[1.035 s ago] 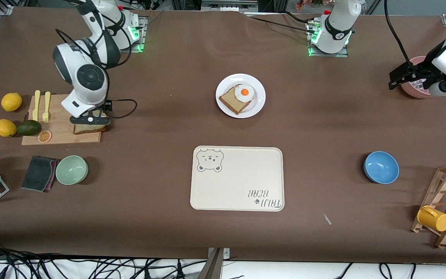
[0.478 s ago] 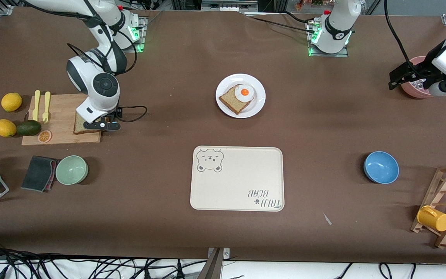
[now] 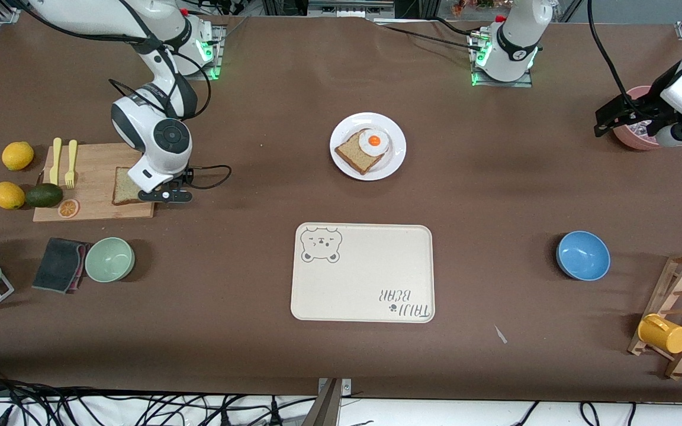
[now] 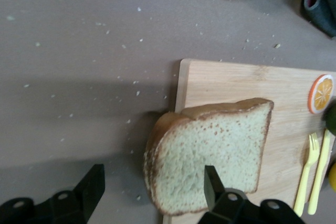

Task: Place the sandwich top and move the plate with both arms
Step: 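Close the right gripper on the bread slice edge and lift it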

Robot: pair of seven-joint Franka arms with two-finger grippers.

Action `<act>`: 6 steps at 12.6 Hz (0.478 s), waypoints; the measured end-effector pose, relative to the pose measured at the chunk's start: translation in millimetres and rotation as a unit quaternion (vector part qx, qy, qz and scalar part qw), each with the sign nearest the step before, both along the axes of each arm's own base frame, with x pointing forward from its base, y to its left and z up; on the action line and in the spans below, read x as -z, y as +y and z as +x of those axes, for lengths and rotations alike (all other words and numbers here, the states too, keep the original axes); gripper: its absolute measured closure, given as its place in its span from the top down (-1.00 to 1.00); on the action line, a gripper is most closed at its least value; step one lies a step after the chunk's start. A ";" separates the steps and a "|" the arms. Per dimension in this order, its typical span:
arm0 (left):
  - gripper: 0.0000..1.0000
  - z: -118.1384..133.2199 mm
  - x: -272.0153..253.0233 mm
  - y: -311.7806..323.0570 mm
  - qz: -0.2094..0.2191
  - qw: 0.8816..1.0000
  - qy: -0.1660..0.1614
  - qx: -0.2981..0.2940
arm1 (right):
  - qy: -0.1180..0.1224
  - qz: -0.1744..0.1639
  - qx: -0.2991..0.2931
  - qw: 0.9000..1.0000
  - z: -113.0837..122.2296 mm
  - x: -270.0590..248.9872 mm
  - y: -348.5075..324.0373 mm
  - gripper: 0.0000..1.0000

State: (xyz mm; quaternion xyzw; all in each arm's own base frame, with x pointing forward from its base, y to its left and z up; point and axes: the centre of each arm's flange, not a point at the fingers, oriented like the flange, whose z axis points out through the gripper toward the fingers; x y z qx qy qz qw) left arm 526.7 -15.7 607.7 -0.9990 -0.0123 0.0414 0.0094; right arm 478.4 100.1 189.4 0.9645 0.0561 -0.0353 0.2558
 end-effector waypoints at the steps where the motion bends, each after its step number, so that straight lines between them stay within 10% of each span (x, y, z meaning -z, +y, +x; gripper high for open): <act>1: 1.00 0.0 0.0 0.0 0.000 1.000 0.000 0.000 | -0.002 -0.004 0.003 1.000 -0.1 4.5 -3.0 0.69; 6: 1.00 0.0 0.0 0.1 0.000 1.000 0.000 0.000 | 0.002 -0.005 0.012 1.000 0.1 13.2 -14.3 0.59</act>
